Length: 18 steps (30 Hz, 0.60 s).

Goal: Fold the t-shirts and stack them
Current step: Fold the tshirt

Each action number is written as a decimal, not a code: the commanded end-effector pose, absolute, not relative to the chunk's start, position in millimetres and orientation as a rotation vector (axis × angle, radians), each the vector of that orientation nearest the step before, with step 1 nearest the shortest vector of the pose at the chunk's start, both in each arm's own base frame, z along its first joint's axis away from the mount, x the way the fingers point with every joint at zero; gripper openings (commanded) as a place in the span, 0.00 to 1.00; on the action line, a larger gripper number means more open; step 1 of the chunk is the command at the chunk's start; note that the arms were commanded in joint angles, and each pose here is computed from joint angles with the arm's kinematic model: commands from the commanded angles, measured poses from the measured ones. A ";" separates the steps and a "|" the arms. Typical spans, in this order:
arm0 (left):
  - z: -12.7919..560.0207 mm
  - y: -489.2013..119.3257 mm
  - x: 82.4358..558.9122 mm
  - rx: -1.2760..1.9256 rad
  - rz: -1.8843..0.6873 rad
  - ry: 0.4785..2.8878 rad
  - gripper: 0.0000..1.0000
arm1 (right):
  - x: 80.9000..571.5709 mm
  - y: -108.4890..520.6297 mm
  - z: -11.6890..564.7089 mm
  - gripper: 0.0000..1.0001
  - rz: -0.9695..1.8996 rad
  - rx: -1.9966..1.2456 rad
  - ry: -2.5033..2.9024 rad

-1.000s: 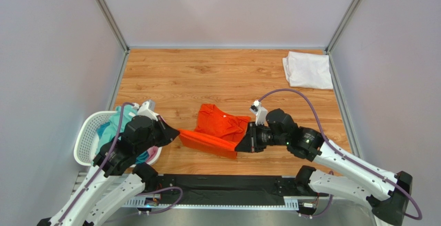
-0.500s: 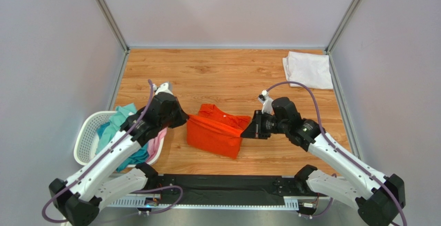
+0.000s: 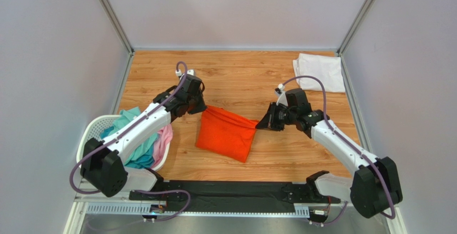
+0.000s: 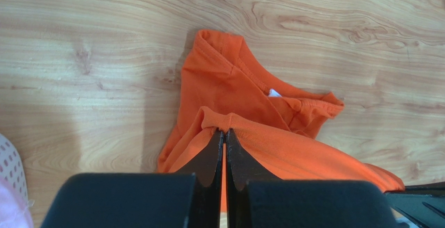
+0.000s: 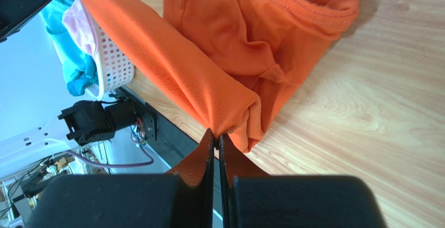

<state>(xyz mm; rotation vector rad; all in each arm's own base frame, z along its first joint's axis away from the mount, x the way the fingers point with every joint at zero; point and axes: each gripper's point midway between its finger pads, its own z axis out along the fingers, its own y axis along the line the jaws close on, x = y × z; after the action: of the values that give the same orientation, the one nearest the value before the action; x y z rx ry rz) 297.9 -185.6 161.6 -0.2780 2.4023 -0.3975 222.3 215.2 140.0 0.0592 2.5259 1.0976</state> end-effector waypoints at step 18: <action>91.0 -172.2 381.0 -0.291 -0.207 2.531 0.06 | 302.7 200.9 71.7 0.05 0.944 0.245 2.663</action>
<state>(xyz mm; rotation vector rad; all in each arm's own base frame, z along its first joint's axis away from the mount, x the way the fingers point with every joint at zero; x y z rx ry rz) 354.3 -187.4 83.6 -0.3101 2.5898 -0.2844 285.9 212.2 76.3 0.2015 2.6697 1.0401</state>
